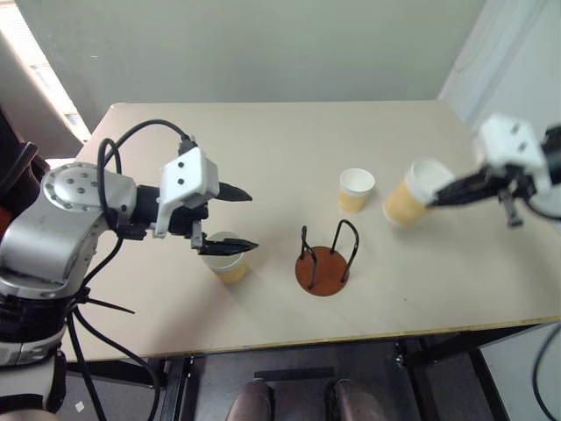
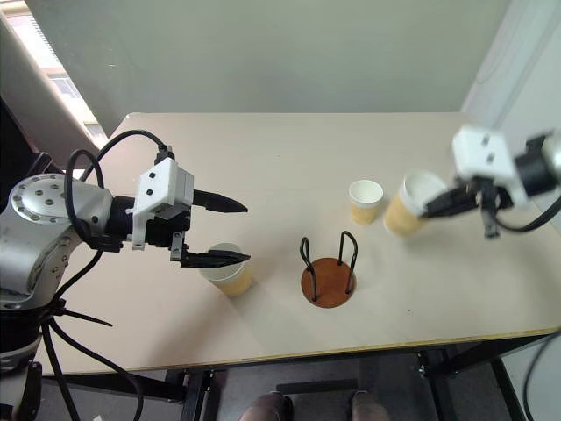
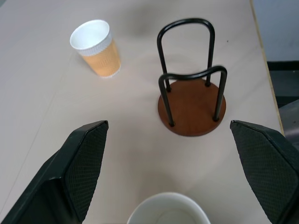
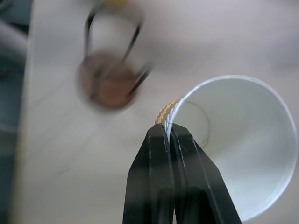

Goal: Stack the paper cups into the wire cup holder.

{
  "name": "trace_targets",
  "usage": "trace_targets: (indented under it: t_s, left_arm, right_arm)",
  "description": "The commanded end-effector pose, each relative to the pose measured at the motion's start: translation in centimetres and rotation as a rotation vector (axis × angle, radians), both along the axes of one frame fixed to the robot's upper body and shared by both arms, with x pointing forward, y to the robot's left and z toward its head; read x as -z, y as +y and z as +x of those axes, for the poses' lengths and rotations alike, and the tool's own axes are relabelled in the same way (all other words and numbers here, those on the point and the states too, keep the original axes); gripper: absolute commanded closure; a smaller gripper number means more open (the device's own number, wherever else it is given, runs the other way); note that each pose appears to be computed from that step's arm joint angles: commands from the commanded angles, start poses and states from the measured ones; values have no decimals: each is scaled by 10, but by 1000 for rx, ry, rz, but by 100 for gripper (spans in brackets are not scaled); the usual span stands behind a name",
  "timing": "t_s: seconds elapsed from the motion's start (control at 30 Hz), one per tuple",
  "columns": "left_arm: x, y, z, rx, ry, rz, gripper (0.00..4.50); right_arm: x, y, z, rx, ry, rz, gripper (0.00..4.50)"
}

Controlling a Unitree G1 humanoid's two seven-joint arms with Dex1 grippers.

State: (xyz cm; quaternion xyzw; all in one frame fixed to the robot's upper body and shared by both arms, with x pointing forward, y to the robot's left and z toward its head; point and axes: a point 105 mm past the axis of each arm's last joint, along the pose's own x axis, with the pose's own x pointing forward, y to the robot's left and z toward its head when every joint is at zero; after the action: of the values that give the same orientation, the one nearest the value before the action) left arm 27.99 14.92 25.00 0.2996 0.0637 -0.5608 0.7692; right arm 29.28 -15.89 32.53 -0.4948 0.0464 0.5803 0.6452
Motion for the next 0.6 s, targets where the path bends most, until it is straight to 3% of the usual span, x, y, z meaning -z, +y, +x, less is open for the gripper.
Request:
trace_targets:
  t_s: [0.03, 0.33, 0.6]
  left_arm:
    - [-6, -4, -8, 51, -30, 10, 0]
    - [2, -1, -11, 11, -23, 26, 0]
    - [5, 0, -14, -6, -18, 18, 0]
  right_arm:
    - [11, 37, -3, -194, 11, -72, 446]
    - [45, 57, -10, -338, 110, -160, 446]
    - [50, 64, -16, -395, 129, -184, 446]
